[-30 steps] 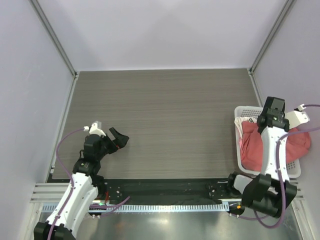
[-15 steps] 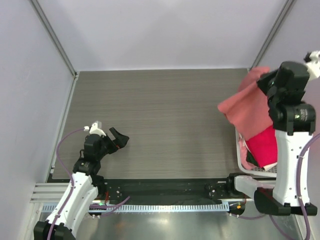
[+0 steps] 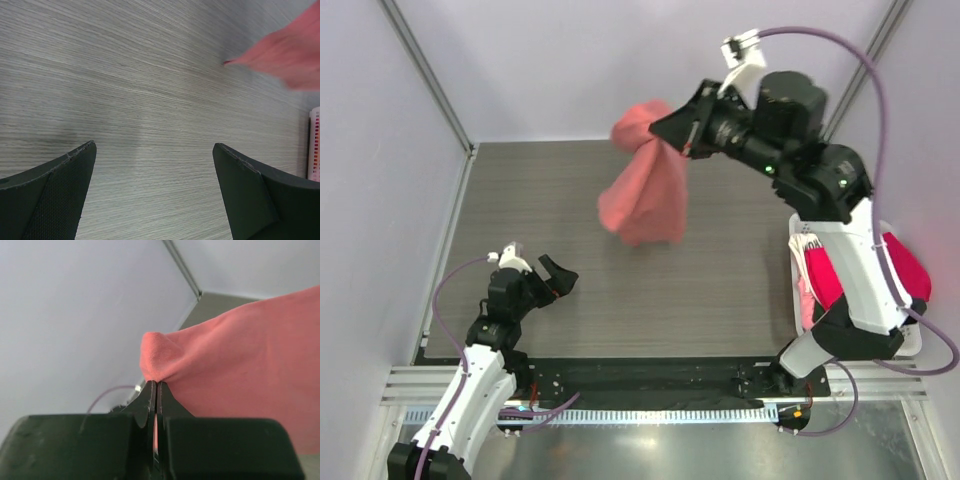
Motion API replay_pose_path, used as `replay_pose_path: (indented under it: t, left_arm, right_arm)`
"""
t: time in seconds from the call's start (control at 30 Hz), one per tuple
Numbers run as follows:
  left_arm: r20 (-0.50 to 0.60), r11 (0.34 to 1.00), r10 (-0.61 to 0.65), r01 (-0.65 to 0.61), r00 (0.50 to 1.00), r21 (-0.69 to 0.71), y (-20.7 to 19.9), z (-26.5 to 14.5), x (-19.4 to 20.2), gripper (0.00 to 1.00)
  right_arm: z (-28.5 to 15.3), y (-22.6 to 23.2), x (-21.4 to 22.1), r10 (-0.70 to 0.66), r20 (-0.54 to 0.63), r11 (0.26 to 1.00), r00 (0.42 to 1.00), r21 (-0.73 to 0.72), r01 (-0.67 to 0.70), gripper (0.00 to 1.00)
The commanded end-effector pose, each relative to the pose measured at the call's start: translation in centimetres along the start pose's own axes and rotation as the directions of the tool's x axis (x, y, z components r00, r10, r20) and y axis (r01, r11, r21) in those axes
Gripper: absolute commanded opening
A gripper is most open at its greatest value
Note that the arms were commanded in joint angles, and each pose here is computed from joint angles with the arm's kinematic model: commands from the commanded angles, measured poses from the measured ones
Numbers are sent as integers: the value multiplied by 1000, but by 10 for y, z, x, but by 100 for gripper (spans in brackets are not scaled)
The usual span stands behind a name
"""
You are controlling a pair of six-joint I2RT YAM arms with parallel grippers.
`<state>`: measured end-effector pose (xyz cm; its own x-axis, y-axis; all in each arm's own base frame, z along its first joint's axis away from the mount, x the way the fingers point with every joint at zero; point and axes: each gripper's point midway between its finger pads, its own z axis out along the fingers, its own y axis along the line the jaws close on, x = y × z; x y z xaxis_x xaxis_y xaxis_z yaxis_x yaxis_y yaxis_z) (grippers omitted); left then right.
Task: Fold and stack the t-shirts
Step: Move the tshirt to the center of the board
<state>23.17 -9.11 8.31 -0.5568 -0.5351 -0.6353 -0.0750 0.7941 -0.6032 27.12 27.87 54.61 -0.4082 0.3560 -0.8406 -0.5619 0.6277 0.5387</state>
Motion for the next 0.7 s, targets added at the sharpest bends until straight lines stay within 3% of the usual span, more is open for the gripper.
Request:
replay_pose_path:
  t: [0.0,0.07,0.13,0.27,0.33,0.37,0.43,0.47,0.5,0.57,0.6,0.63,0.67]
  left_arm:
    - [54,999,21,-23,998,39,-15,-2,-19,100]
    - [54,999,21,-23,998,39,-15,-2,-19,99]
    - [58,999,22,-24,998,39,-15,-3,-19,99]
    - [63,999,23,-26,998,37,-14,-3,-20,100]
    - [62,999,24,-26,998,41,-15,-3,-20,100]
    - [59,999,22,-24,998,40,-15,-3,-19,100]
    - [54,999,21,-23,998,39,-15,-3,-19,100]
    - [52,999,22,-24,998,37,-15,-2,-19,100]
    - [50,999,22,-24,998,37,-15,-2,-18,100]
    - [50,999,22,-24,998,37,-15,-2,-18,100]
    - [50,999,22,-24,999,37,-15,-2,-18,100]
    - [49,999,22,-24,999,34,-14,-2,-18,99]
    - [51,999,24,-25,998,34,-14,-2,-18,100]
  right_arm:
    - [18,6,35,-126,-72,992,989,3,127,1]
    - [24,-9,58,-174,-134,983,976,29,179,1]
    - [24,-22,56,-197,-102,975,975,83,206,1]
    - [4,-80,41,-247,-16,904,969,356,236,1]
    - [-7,-127,44,-261,-24,822,965,518,236,2]
    - [-6,-150,62,-260,-79,785,962,563,258,25]
    - [-17,-191,75,-241,-117,693,963,674,255,84]
    - [-22,-213,96,-225,-177,642,958,713,282,99]
    - [-27,-225,106,-209,-198,611,958,738,286,100]
    - [-30,-241,153,-167,-298,633,940,699,334,94]
    - [-28,-238,173,-158,-339,688,928,636,349,90]
    - [-14,-215,190,-144,-331,805,932,508,305,88]
    - [-16,-220,233,-120,-414,837,902,446,316,86]
